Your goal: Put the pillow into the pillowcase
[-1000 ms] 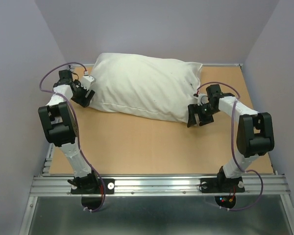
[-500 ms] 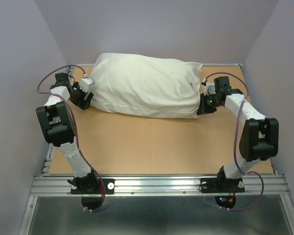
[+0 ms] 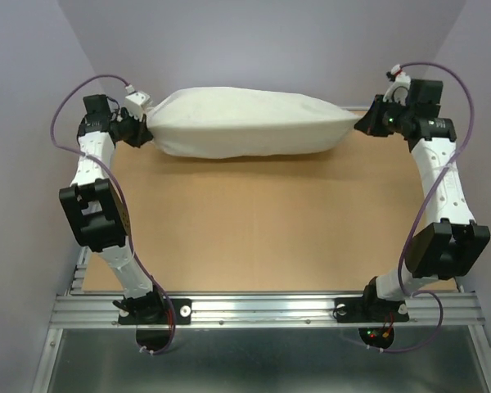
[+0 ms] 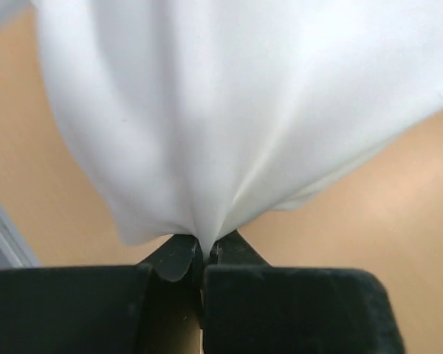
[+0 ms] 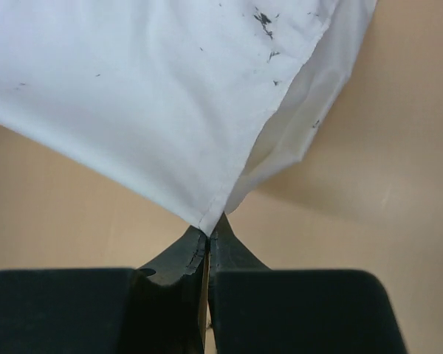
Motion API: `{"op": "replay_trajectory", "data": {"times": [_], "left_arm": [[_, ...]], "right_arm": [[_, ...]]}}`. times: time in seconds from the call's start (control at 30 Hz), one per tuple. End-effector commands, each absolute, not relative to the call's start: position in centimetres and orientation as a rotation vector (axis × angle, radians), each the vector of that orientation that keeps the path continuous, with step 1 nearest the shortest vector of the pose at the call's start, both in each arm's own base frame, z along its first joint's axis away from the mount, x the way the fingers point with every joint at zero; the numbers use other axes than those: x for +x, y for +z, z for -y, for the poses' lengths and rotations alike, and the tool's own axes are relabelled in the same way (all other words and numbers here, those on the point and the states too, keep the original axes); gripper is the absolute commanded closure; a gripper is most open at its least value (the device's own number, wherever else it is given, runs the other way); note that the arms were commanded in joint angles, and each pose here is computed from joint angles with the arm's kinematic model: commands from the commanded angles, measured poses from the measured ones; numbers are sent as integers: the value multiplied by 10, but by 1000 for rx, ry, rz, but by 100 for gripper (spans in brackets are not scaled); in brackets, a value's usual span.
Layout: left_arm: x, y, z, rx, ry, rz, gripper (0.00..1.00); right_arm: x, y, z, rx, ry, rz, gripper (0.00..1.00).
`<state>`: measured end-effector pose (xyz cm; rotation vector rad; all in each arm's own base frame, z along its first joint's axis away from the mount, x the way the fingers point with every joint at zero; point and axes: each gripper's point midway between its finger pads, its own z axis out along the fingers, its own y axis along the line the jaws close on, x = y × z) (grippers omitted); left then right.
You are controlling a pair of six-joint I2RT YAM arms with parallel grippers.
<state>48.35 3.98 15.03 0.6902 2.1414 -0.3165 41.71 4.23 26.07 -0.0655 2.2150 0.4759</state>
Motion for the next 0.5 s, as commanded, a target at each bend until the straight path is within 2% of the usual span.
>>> {"op": "replay_trajectory", "data": {"times": [0.0, 0.1, 0.2, 0.23, 0.37, 0.47], "left_arm": [[494, 346, -48, 557, -149, -1726, 100], [482, 402, -46, 539, -94, -1582, 100], [450, 461, -35, 542, -37, -1437, 100], [404, 499, -17, 584, 11, -1301, 100], [388, 500, -10, 601, 16, -1276, 100], [393, 479, -8, 613, -7, -1316, 100]], "right_arm": [[443, 402, 22, 63, 277, -1853, 100], [437, 468, 35, 70, 224, -1701, 99], [414, 531, 37, 64, 174, -1553, 99], [389, 575, 43, 77, 101, -1429, 99], [379, 583, 49, 84, 42, -1392, 99], [395, 549, 53, 95, 45, -1458, 99]]}}
